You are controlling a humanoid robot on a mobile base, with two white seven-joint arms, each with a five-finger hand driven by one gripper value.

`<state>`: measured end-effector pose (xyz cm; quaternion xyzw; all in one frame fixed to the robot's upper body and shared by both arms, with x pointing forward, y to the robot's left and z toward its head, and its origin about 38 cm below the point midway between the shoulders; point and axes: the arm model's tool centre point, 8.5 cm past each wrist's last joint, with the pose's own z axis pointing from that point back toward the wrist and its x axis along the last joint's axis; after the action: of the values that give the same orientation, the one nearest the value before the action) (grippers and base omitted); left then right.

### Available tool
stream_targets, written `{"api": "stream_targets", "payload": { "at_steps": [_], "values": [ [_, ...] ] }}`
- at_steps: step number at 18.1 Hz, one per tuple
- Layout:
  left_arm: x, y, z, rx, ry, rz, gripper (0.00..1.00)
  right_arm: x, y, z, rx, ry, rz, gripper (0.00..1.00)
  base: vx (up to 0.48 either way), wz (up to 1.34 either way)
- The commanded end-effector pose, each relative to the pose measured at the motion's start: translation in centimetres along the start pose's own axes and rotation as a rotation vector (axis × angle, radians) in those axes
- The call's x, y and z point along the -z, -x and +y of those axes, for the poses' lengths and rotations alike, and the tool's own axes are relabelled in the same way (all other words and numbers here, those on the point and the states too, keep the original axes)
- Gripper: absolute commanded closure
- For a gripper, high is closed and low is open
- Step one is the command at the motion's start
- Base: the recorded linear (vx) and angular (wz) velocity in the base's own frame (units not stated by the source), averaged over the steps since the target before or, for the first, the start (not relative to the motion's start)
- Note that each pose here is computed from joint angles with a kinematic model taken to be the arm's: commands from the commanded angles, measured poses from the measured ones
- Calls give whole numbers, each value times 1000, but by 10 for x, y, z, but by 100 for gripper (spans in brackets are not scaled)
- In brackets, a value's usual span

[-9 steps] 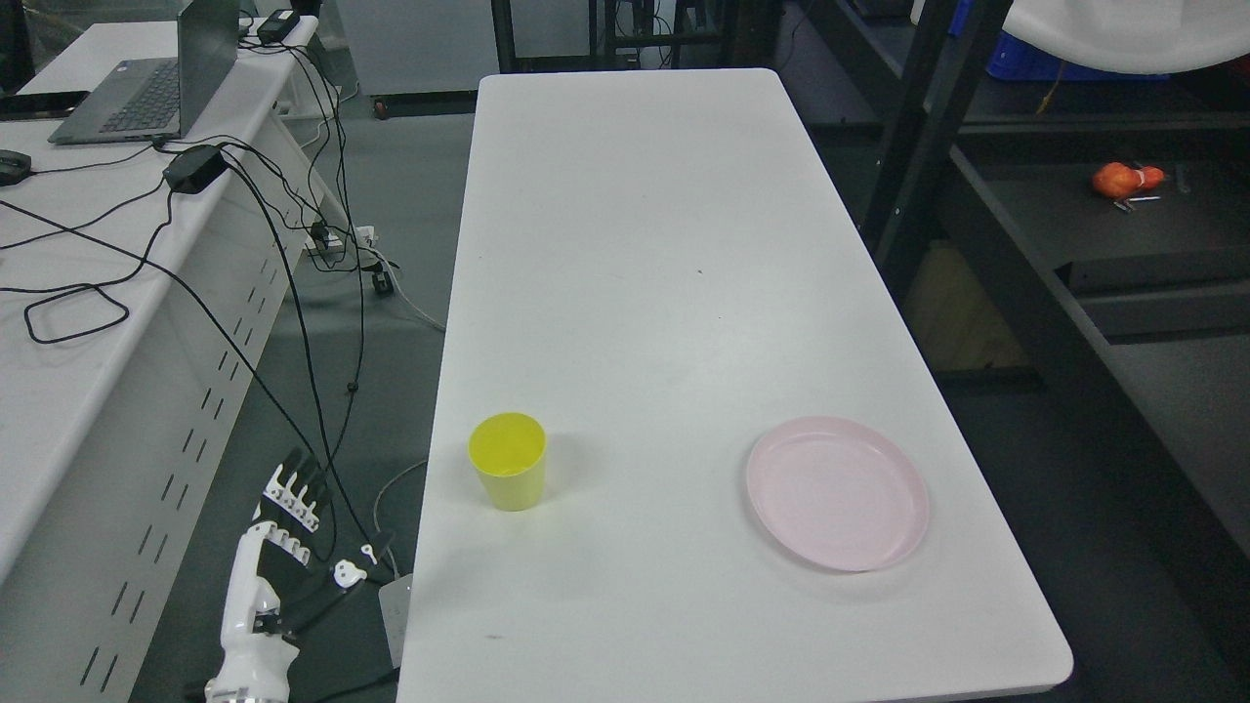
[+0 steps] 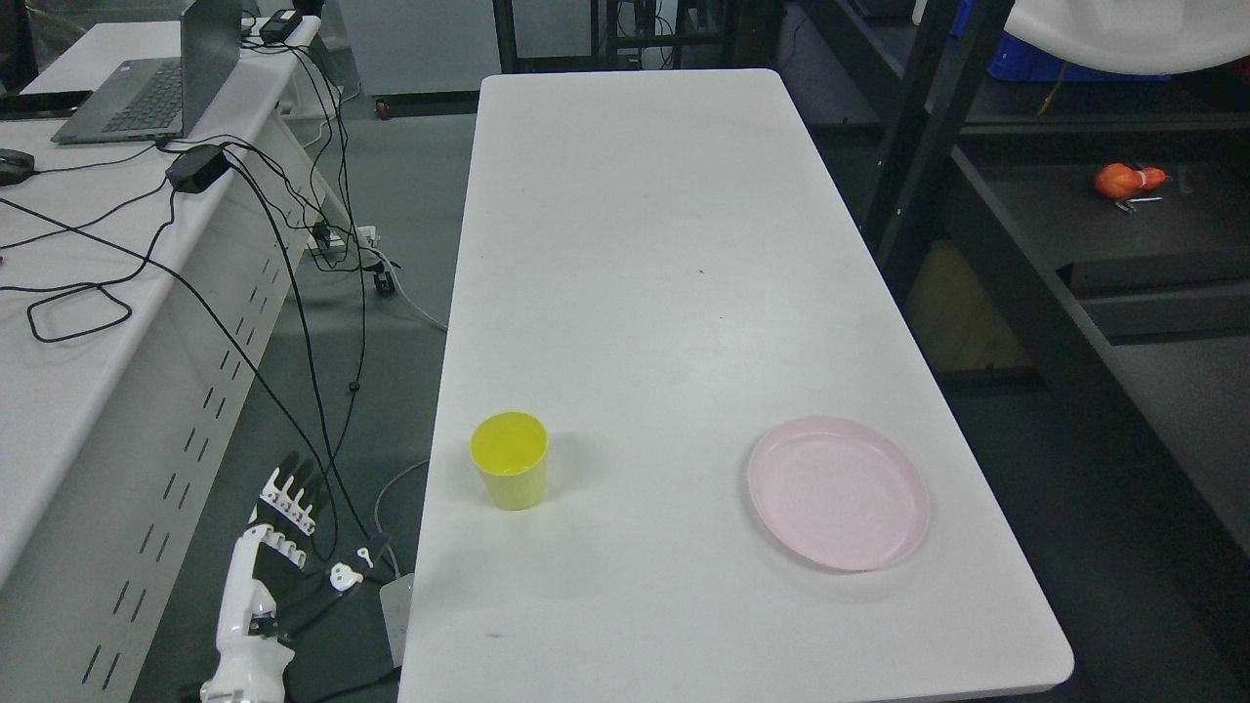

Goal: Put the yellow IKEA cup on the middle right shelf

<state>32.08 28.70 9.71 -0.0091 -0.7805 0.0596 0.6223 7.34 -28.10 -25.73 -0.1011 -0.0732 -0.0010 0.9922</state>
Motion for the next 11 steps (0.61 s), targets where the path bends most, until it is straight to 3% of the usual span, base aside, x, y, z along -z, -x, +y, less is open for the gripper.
{"api": "stream_targets", "payload": {
  "at_steps": [1, 6, 11],
  "values": [
    [38, -4, -1, -17, 1, -32, 1, 1, 9, -10, 3, 13, 15, 1, 0, 0],
    [76, -12, -5, -89, 24, -36, 2, 1, 9, -10, 3, 13, 15, 0, 0, -4],
    [81, -16, -45, -82, 339, -38, 2, 1, 9, -10, 3, 13, 15, 1, 0, 0]
  ]
}}
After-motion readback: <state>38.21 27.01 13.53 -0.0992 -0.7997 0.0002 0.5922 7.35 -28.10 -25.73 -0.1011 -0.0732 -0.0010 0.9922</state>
